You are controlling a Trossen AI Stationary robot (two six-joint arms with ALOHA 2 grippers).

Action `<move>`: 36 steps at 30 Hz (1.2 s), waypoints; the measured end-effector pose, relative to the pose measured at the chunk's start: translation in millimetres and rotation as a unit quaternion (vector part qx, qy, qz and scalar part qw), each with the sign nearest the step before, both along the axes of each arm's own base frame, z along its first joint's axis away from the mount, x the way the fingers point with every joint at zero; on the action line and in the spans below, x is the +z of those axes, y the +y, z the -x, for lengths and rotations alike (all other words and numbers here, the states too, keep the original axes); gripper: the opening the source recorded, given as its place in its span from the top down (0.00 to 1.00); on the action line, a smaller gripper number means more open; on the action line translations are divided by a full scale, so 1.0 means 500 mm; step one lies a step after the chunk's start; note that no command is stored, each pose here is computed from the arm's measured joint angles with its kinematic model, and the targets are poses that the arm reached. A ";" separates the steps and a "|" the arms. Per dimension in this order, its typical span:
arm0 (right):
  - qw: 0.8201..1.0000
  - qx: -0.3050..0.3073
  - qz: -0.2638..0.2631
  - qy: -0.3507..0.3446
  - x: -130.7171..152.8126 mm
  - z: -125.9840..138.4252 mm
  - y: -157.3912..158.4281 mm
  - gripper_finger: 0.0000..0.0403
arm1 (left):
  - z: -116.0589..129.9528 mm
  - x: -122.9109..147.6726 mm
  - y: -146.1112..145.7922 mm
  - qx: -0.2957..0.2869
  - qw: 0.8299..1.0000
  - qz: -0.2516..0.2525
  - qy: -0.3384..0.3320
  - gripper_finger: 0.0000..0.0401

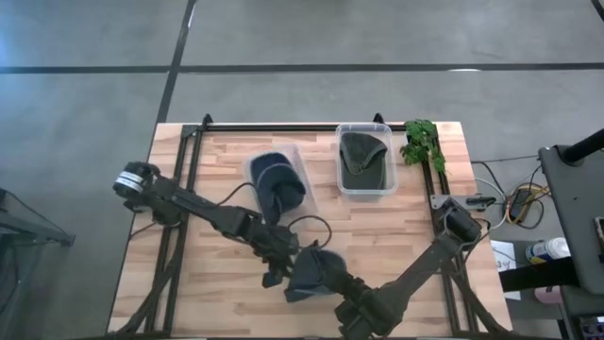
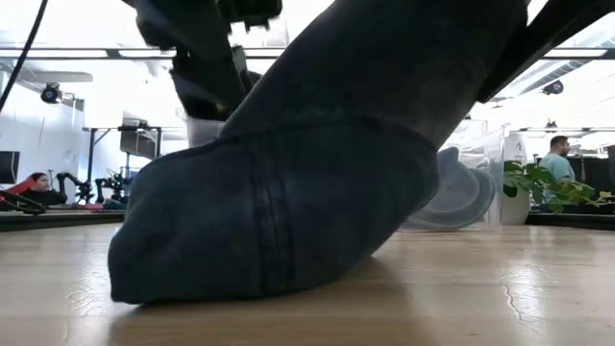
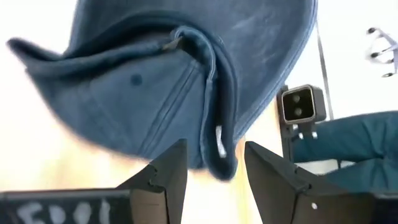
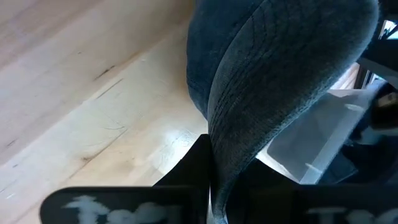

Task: Pick & Place hat
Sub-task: Put the blue cap into the left transparent bin

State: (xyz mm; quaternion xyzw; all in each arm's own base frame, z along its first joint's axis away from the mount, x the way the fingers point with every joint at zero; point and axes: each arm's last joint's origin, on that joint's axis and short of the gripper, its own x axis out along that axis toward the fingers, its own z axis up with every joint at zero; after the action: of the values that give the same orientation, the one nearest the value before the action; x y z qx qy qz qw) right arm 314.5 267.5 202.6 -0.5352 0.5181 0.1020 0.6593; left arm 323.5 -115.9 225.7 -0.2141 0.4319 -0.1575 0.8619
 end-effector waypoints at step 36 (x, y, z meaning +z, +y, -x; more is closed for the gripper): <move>0.998 -0.027 0.017 -0.046 0.005 -0.003 -0.003 0.96 | 0.183 0.016 0.178 0.195 0.914 -0.325 0.145 0.62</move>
State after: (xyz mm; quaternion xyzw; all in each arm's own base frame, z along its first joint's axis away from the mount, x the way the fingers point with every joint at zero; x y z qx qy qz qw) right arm 315.9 265.8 205.0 -0.5366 0.5031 0.0506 0.6756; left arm 231.8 -27.0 233.6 -0.0225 0.5292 0.1953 0.8254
